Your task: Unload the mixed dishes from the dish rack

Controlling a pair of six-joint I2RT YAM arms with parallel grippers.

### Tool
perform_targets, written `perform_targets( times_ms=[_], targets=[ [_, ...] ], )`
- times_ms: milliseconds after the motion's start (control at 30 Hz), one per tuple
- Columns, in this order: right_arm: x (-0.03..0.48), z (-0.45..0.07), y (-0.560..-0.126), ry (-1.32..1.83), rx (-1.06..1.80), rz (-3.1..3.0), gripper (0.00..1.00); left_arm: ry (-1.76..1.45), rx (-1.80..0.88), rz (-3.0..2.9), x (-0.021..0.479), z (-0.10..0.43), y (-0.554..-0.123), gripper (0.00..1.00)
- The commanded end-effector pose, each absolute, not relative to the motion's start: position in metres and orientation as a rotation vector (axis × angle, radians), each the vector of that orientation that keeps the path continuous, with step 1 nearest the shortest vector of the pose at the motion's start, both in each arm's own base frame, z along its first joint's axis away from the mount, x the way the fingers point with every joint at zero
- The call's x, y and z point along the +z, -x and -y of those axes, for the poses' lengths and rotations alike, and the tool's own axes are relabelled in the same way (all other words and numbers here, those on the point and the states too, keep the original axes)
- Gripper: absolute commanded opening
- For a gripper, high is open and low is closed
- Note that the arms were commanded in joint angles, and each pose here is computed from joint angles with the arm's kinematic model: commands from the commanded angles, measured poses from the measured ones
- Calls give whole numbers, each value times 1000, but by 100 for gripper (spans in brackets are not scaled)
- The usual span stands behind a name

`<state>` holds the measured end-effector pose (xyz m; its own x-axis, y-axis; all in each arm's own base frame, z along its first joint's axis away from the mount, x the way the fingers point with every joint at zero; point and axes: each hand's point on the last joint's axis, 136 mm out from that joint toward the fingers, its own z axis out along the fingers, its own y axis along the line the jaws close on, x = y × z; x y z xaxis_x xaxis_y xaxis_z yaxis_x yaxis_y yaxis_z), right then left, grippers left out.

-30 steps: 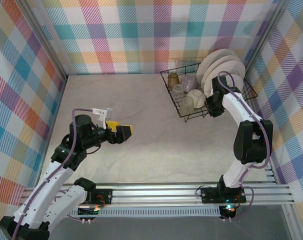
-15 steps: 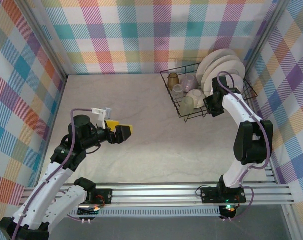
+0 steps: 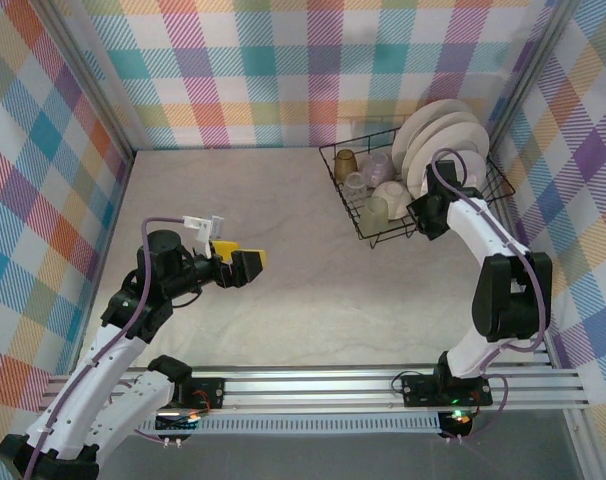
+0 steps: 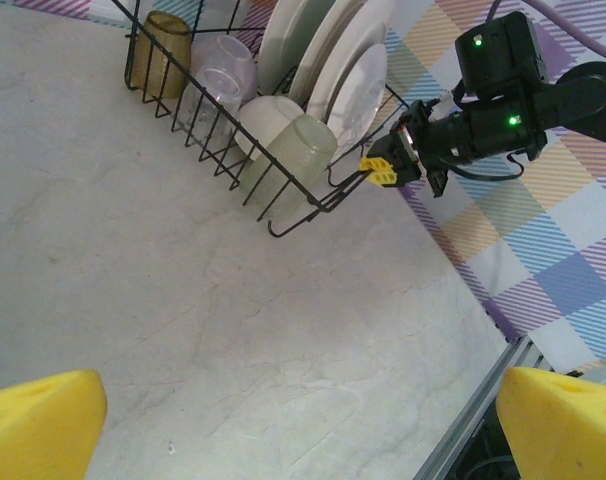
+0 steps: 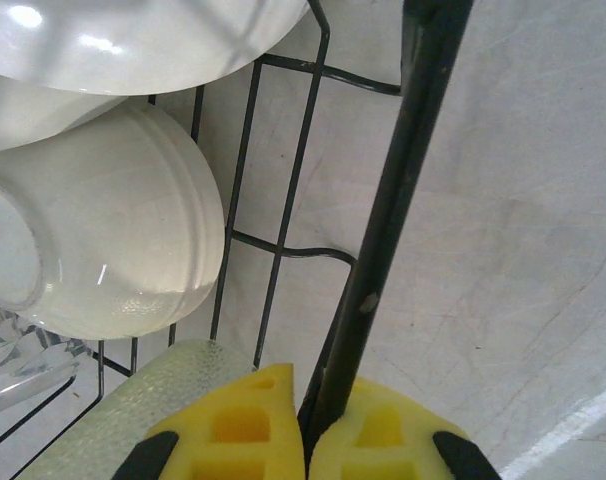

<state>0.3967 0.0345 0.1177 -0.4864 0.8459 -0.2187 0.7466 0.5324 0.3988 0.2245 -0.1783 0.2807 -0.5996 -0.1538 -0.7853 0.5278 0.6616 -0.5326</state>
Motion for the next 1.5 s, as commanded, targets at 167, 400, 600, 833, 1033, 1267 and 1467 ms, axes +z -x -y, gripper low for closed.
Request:
perform_targets(
  times_ms=[167, 400, 600, 833, 1033, 1267, 1467],
  targets=[
    [123, -55, -366, -1014, 357, -2536, 0, -309, -984, -1986, 281, 181, -223, 100],
    [128, -81, -348, -785, 396, -2610, 0, -299, -969, -1998, 279, 179, -225, 100],
    [140, -106, -332, -509, 481, -2598, 0, -295, -967, -2000, 278, 179, -225, 100],
    [140, -130, -310, -255, 555, -2624, 0, -292, -967, -2006, 276, 180, -227, 100],
    [137, -159, -298, -28, 604, -2645, 0, -282, -965, -2010, 276, 179, -228, 100],
    [137, -181, -297, 149, 644, -2634, 0, -259, -955, -2017, 274, 178, -231, 100],
    [143, -194, -306, 255, 663, -2590, 0, -248, -933, -2032, 271, 176, -234, 100]
  ],
)
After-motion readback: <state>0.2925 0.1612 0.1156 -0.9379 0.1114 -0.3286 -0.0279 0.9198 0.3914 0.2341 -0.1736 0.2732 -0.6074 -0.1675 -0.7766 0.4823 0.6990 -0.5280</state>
